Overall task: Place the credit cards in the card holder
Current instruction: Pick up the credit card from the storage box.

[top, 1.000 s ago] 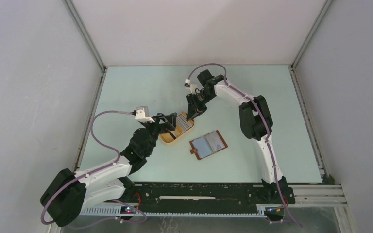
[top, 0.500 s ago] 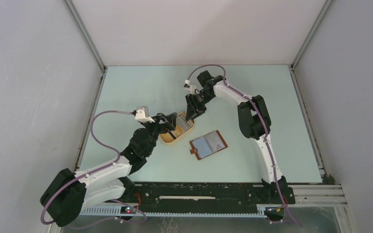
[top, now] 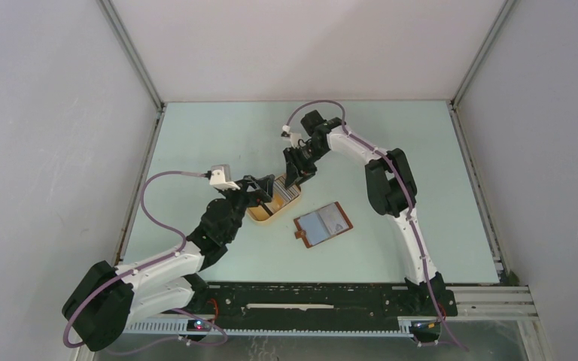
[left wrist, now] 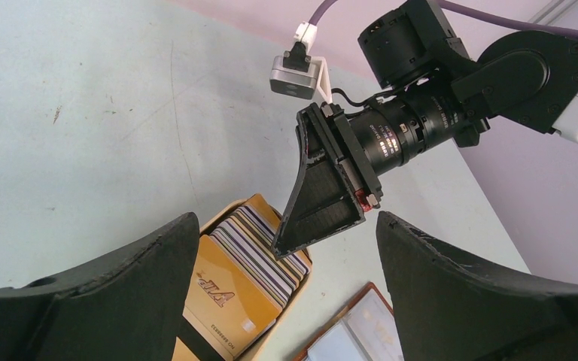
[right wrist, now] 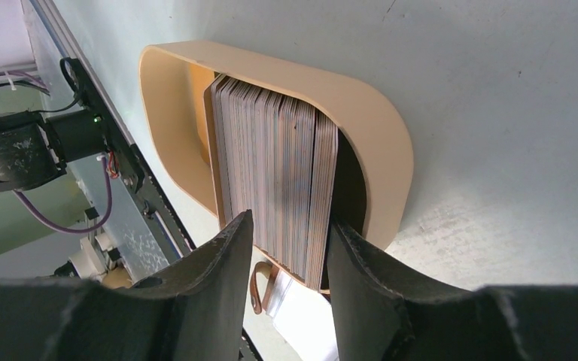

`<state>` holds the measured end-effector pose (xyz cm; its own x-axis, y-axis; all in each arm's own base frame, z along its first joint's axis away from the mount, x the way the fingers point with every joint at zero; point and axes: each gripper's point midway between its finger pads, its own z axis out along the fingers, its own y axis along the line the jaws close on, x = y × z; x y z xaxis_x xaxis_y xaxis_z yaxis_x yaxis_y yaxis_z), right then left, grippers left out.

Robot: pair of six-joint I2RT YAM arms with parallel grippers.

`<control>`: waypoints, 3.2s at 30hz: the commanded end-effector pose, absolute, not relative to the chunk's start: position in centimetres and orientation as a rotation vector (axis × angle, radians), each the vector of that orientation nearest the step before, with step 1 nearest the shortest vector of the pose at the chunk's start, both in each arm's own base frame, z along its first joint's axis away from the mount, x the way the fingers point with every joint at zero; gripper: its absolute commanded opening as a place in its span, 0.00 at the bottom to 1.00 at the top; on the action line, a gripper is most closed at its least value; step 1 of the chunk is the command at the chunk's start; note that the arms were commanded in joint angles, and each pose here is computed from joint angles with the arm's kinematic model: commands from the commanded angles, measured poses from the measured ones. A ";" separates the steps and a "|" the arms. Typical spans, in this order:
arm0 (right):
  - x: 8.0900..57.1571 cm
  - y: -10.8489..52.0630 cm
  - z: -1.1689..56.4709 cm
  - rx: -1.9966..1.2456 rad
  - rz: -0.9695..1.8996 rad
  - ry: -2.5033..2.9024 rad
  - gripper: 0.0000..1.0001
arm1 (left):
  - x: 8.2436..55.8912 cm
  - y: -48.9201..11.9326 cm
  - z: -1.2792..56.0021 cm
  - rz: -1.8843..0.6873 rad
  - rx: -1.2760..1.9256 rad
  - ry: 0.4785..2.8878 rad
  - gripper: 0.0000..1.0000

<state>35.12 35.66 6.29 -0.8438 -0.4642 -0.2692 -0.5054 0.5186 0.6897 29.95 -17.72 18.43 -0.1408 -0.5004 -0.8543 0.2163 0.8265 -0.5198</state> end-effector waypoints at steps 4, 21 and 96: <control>35.6 36.4 7.7 -0.869 1.301 2.642 0.47 | 29.8 -17.4 18.9 -0.644 -0.244 1.567 0.92; 36.5 34.7 10.2 -0.812 1.387 2.593 0.39 | 29.8 -17.4 18.9 -0.644 -0.245 1.566 0.92; 38.2 33.4 12.5 -0.894 0.983 2.476 0.00 | 29.8 -17.3 18.9 -0.645 -0.245 1.564 0.92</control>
